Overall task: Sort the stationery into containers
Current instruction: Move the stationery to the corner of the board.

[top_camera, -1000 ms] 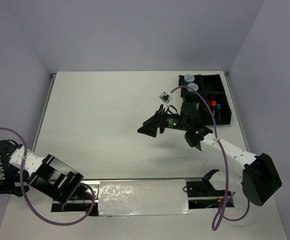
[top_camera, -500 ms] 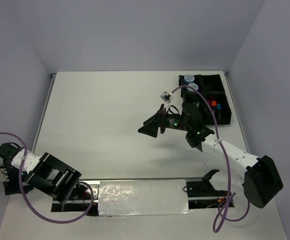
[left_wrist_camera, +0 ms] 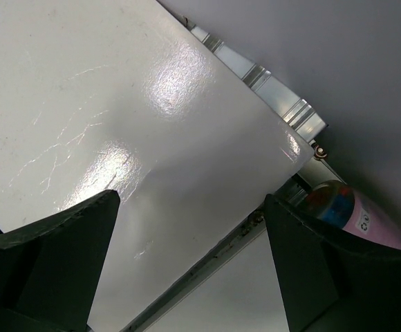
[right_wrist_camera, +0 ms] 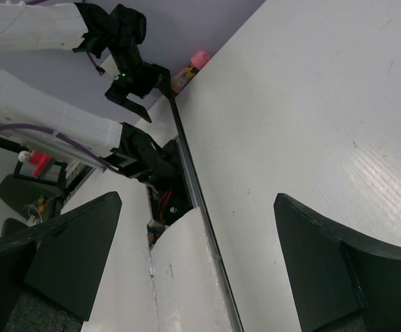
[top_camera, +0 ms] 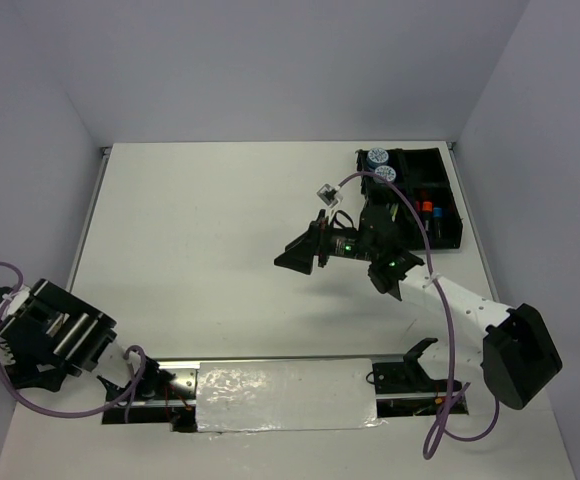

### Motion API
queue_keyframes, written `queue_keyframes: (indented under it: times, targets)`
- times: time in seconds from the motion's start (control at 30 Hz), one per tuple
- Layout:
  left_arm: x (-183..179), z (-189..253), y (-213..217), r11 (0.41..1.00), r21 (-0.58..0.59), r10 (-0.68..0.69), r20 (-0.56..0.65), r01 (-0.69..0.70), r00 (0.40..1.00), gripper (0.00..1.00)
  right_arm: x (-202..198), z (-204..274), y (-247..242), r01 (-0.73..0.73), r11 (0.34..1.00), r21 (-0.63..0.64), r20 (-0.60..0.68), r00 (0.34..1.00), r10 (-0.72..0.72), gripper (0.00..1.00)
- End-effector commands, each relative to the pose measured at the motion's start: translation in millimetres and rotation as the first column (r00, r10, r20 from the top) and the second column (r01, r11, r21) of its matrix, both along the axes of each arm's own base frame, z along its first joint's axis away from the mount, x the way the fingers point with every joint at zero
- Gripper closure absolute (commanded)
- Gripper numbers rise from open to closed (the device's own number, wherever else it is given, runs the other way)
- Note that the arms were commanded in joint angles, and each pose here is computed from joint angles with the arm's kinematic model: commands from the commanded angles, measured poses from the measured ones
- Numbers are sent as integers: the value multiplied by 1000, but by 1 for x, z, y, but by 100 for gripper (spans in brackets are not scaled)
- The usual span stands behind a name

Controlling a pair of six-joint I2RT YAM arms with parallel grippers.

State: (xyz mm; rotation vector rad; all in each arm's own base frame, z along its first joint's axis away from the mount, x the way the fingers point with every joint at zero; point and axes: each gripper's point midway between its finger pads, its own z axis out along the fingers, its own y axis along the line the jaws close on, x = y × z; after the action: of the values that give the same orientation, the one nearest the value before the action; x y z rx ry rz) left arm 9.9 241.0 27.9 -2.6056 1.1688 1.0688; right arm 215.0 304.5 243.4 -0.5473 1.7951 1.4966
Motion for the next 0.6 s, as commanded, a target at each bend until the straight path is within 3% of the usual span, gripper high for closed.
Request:
queue_keyframes:
  times: [0.0,0.33,0.57]
  targets:
    - [8,3,23,998,41,-50,28,49,998,1,3,16,2,-16,999,37,54,998,14,0]
    - [55,3,50,948,190,-286,165,255,944,1,-3,26,-4,-1,999,40,97,995,-3,0]
    - [101,1,63,882,193,-465,193,431,864,1,-4,37,-14,38,999,10,156,987,-39,0]
